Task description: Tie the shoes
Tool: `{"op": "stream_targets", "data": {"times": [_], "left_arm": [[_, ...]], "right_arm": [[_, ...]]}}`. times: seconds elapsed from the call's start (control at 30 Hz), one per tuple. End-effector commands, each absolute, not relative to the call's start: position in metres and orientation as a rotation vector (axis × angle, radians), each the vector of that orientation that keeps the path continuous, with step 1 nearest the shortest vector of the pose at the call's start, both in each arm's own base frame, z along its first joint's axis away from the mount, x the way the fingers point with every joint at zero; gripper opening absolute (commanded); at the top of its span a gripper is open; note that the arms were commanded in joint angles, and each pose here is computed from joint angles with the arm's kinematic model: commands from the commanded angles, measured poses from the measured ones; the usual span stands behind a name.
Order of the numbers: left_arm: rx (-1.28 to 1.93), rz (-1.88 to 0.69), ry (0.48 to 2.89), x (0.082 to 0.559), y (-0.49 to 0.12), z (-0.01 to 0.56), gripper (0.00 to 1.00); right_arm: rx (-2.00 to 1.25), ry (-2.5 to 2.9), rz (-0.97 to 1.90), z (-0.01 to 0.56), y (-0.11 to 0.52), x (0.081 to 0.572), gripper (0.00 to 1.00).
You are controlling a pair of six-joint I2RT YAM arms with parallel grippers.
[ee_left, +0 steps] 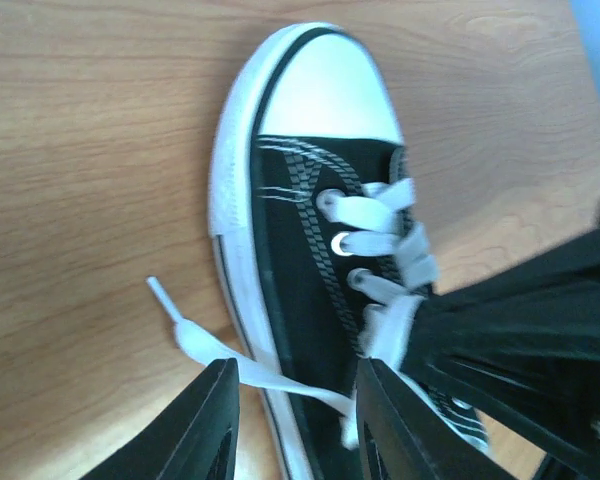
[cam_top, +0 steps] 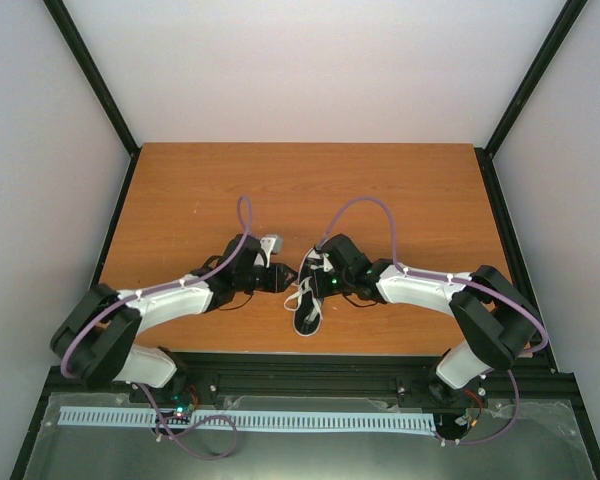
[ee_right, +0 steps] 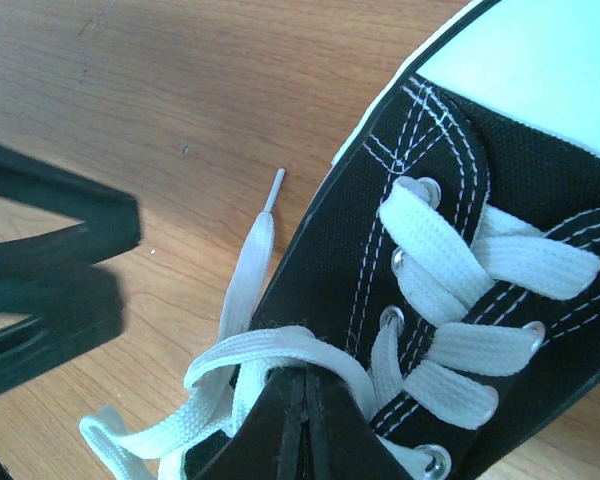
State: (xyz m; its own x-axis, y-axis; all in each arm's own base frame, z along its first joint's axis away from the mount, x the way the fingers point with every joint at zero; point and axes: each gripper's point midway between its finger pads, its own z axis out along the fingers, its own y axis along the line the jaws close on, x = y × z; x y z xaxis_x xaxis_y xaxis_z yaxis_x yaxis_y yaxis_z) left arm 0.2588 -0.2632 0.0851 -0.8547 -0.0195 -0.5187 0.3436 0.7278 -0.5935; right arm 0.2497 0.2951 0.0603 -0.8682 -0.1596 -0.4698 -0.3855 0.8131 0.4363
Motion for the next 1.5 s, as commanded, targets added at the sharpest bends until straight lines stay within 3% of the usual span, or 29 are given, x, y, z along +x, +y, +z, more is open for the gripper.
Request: {"op": "stream_targets", "data": {"times": [0.0, 0.37, 1.47], "left_arm": [[0.306, -1.04, 2.453, 0.266, -0.277, 0.08, 0.34], [0.46, -1.137, 2.438, 0.266, -0.298, 0.07, 0.3], [0.386, -1.172, 2.396, 0.263, -0.294, 0.074, 0.29]], "right_arm": [[-0.393, 2.583, 0.717, 0.057, 0.289, 0.249, 0.03], [-0.394, 2.585, 0.712, 0.057, 0.289, 0.249, 0.03], [-0.4, 2.595, 0.712, 0.055, 0.288, 0.247, 0.03]]}}
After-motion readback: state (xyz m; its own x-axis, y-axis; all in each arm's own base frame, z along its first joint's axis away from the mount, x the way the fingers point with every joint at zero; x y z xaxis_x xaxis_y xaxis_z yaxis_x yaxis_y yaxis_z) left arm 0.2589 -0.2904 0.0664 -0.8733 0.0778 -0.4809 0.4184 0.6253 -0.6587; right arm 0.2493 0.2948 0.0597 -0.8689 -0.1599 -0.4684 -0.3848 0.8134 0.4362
